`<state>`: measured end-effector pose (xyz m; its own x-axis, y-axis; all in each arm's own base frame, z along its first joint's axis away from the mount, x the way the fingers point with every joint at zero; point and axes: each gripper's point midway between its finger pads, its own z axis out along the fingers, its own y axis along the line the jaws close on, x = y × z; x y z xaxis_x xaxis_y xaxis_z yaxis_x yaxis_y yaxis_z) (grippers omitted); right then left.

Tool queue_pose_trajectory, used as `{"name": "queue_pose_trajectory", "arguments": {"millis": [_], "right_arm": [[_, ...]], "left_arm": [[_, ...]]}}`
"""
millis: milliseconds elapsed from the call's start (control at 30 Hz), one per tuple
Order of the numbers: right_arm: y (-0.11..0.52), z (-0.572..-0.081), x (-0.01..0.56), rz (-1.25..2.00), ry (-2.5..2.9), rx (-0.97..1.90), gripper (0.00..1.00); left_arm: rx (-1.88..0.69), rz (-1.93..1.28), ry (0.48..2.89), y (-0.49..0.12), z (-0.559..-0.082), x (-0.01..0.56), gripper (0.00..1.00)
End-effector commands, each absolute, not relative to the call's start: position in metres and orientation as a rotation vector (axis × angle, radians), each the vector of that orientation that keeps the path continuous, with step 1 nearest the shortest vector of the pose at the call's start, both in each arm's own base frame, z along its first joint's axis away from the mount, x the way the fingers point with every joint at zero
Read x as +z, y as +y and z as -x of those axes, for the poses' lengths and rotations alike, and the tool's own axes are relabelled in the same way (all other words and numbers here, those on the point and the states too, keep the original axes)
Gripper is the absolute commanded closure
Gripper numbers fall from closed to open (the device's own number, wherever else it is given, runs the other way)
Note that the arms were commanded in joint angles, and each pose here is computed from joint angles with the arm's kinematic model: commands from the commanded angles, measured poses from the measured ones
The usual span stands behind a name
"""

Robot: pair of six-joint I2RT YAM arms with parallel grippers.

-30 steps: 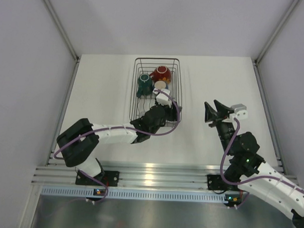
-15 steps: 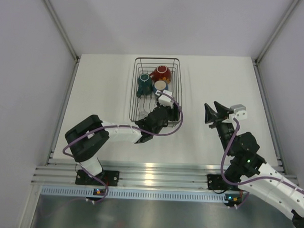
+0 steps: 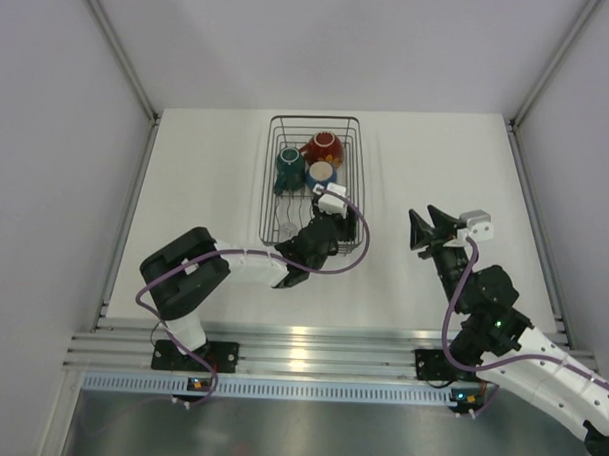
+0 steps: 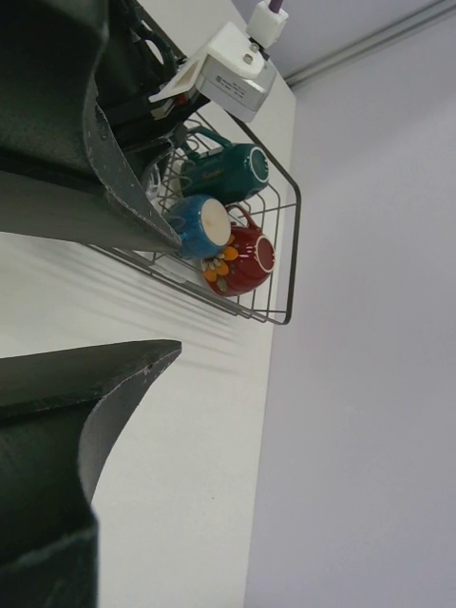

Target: Load the cups into the dish rack

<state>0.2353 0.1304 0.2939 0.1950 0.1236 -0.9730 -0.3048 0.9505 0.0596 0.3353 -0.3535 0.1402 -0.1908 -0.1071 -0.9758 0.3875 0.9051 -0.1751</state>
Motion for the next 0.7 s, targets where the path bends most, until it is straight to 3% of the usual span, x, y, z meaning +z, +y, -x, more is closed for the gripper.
{"name": "queue_pose_trajectory", "arguments": {"millis": [0, 667], "right_arm": [[0.133, -0.232, 0.300, 0.145, 1.323, 0.339, 0.57], [0.136, -0.233, 0.294, 0.148, 1.333, 0.349, 0.57]], "left_arm": [[-0.419, -0.164, 1.633, -0.344, -0.343, 0.158, 1.00], [-0.351, -0.196, 1.628, -0.328, -0.339, 0.151, 1.00]]}}
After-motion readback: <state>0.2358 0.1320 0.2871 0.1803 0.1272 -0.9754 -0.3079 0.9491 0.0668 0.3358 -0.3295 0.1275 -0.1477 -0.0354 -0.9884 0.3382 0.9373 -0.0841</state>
